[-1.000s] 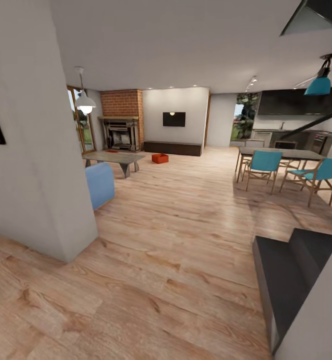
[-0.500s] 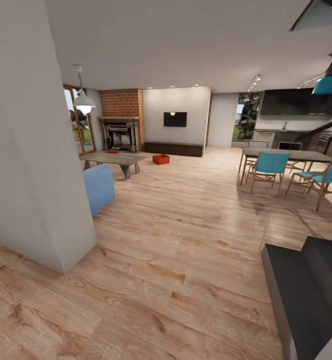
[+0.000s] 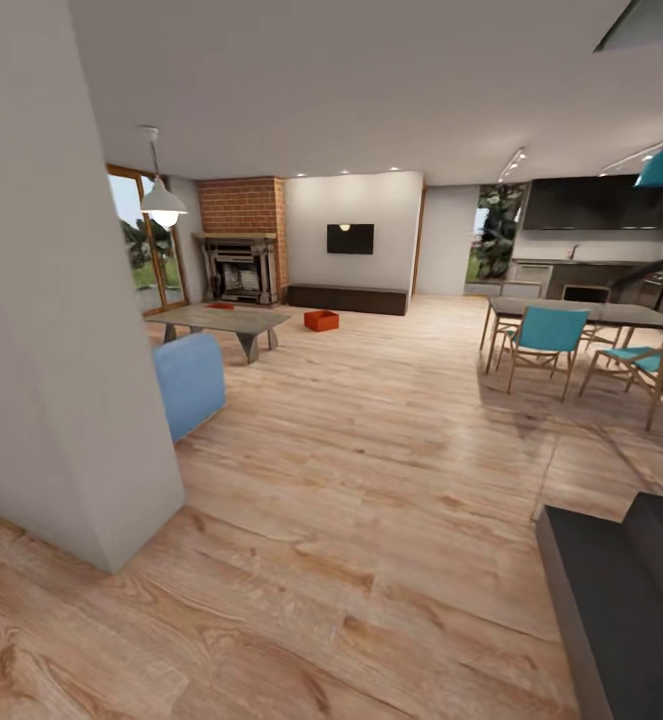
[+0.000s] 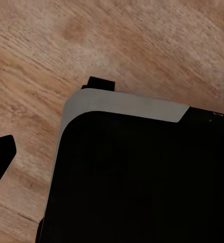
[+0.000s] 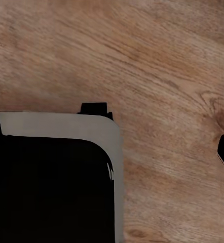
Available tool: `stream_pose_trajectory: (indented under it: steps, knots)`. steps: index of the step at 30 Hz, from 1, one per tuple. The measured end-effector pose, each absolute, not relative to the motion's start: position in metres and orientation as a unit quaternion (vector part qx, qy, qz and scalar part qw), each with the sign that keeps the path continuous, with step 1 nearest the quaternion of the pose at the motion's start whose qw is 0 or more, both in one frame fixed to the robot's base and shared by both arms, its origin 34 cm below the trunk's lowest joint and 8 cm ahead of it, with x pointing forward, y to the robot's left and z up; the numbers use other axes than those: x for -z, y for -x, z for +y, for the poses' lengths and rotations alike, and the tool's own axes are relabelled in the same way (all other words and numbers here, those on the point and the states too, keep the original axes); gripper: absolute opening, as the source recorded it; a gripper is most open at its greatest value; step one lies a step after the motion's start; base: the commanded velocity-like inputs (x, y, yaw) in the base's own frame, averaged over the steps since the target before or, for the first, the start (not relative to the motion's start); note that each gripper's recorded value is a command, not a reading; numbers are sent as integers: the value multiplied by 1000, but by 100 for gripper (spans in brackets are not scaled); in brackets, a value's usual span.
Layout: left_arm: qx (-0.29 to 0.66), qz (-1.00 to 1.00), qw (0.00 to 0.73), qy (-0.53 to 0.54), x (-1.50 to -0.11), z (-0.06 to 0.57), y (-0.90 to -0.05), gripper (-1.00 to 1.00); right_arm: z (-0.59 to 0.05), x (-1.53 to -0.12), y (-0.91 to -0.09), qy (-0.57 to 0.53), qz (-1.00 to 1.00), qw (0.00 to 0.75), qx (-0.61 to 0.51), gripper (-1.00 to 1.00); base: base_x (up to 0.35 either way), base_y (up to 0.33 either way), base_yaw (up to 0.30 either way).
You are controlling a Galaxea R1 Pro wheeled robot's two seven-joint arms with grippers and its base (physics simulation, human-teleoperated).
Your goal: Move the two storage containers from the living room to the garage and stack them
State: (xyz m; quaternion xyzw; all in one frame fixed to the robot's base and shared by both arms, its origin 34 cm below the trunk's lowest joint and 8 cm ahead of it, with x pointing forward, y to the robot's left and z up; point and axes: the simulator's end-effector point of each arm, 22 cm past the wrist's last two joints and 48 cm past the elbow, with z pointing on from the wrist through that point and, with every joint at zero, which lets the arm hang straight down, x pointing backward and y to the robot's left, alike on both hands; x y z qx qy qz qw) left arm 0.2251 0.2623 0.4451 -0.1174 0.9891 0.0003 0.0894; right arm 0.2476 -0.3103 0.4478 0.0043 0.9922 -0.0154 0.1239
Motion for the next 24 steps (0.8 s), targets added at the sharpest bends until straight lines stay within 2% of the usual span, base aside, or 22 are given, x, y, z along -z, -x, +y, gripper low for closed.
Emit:
stream_pose_trajectory:
  steps: [24]
  knots:
    - [0, 989, 90, 117, -445, 262, -226, 100, -309, -448, -248, -4, 992, 124, 15, 100, 324, 0, 0]
